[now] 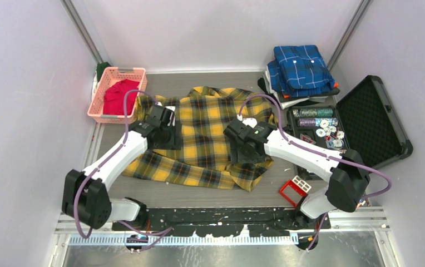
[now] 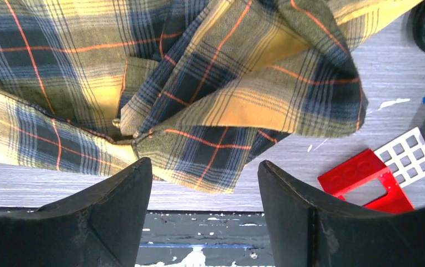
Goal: Fold and stack the mixed laundry pile
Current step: Flatten out the shirt at the center of the board.
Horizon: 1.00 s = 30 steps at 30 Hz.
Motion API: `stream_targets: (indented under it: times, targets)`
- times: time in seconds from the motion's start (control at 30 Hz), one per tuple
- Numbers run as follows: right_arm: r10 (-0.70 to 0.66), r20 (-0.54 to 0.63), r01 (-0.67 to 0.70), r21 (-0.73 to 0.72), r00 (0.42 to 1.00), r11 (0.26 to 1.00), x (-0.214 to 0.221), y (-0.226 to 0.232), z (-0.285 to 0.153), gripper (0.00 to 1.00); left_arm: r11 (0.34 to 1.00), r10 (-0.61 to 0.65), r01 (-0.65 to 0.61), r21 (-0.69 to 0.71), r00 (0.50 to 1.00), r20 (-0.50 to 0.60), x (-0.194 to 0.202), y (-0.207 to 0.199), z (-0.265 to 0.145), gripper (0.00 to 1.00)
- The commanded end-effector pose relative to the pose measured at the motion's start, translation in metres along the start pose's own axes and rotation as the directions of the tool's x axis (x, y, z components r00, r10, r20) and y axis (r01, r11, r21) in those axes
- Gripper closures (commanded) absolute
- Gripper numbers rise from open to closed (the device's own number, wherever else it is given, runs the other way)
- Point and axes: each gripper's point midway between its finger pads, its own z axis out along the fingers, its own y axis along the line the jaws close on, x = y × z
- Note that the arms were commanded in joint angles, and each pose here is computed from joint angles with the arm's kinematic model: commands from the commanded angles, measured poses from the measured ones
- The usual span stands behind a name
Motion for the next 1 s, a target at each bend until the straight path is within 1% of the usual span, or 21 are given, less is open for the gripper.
stream_targets:
  times: [0.0, 0.13, 0.3, 0.37, 0.4, 0.43, 0.47, 0.5, 0.53, 0.57, 0.63, 0.7, 0.73, 0.77, 0.87, 0.93, 0.97]
  targets:
    - [0.075, 0.052, -0.078, 0.072, 0.996, 0.994, -0.004, -0.003, -0.004, 0.25, 0.999, 0.004, -0.006, 0.048, 0.999, 0.042, 0.009, -0.006, -0.031, 0.38]
    - [0.133, 0.115, -0.145, 0.099, 0.984, 0.984, -0.020, 0.005, 0.009, 0.25, 0.998, 0.002, -0.007, 0.057, 0.996, 0.084, 0.010, -0.005, -0.045, 0.37]
    - [0.174, 0.159, -0.201, 0.172, 0.972, 0.964, -0.030, 0.005, 0.029, 0.24, 0.998, -0.011, 0.003, 0.069, 0.993, 0.115, 0.011, -0.005, -0.055, 0.37]
    - [0.189, 0.182, -0.224, 0.197, 0.965, 0.954, -0.031, 0.001, 0.033, 0.25, 0.997, -0.021, 0.011, 0.080, 0.992, 0.124, 0.011, -0.006, -0.056, 0.37]
    - [0.196, 0.196, -0.236, 0.207, 0.961, 0.949, -0.032, -0.002, 0.034, 0.27, 0.996, -0.022, 0.011, 0.084, 0.991, 0.131, 0.010, -0.006, -0.057, 0.37]
    - [0.202, 0.206, -0.246, 0.217, 0.958, 0.945, -0.032, -0.005, 0.035, 0.31, 0.996, -0.022, 0.010, 0.088, 0.990, 0.136, 0.010, -0.007, -0.058, 0.37]
    - [0.213, 0.211, -0.259, 0.224, 0.954, 0.940, -0.030, -0.008, 0.036, 0.39, 0.996, -0.022, 0.010, 0.087, 0.990, 0.142, 0.010, -0.006, -0.060, 0.37]
    - [0.219, 0.216, -0.267, 0.228, 0.952, 0.936, -0.029, -0.010, 0.035, 0.44, 0.996, -0.023, 0.010, 0.087, 0.988, 0.151, 0.009, -0.006, -0.061, 0.38]
    - [0.224, 0.216, -0.272, 0.231, 0.950, 0.934, -0.028, -0.012, 0.035, 0.46, 0.996, -0.024, 0.010, 0.088, 0.987, 0.156, 0.008, -0.006, -0.062, 0.38]
    - [0.227, 0.217, -0.276, 0.233, 0.949, 0.933, -0.027, -0.014, 0.035, 0.53, 0.996, -0.024, 0.010, 0.090, 0.987, 0.160, 0.007, -0.007, -0.062, 0.38]
    - [0.233, 0.224, -0.285, 0.238, 0.946, 0.928, -0.024, -0.019, 0.033, 0.73, 0.995, -0.024, 0.009, 0.096, 0.986, 0.163, 0.006, -0.008, -0.063, 0.38]
    - [0.241, 0.238, -0.298, 0.241, 0.941, 0.924, -0.023, -0.026, 0.028, 0.91, 0.995, -0.025, 0.010, 0.099, 0.987, 0.158, 0.007, -0.008, -0.062, 0.39]
    - [0.243, 0.243, -0.302, 0.244, 0.939, 0.922, -0.022, -0.030, 0.026, 0.97, 0.995, -0.026, 0.010, 0.100, 0.987, 0.158, 0.007, -0.009, -0.061, 0.39]
    - [0.245, 0.248, -0.306, 0.251, 0.937, 0.918, -0.020, -0.035, 0.024, 0.99, 0.995, -0.028, 0.012, 0.100, 0.987, 0.160, 0.007, -0.009, -0.061, 0.39]
    - [0.258, 0.280, -0.333, 0.268, 0.925, 0.904, -0.018, -0.058, 0.013, 0.99, 0.996, -0.043, 0.029, 0.083, 0.985, 0.168, 0.006, -0.005, -0.061, 0.41]
    - [0.288, 0.323, -0.382, 0.280, 0.902, 0.881, -0.019, -0.083, 0.000, 0.99, 0.997, -0.066, 0.057, 0.050, 0.980, 0.189, 0.004, 0.001, -0.063, 0.43]
    - [0.316, 0.360, -0.424, 0.279, 0.878, 0.861, -0.019, -0.097, -0.008, 0.99, 0.996, -0.088, 0.085, 0.026, 0.975, 0.205, 0.003, 0.006, -0.064, 0.45]
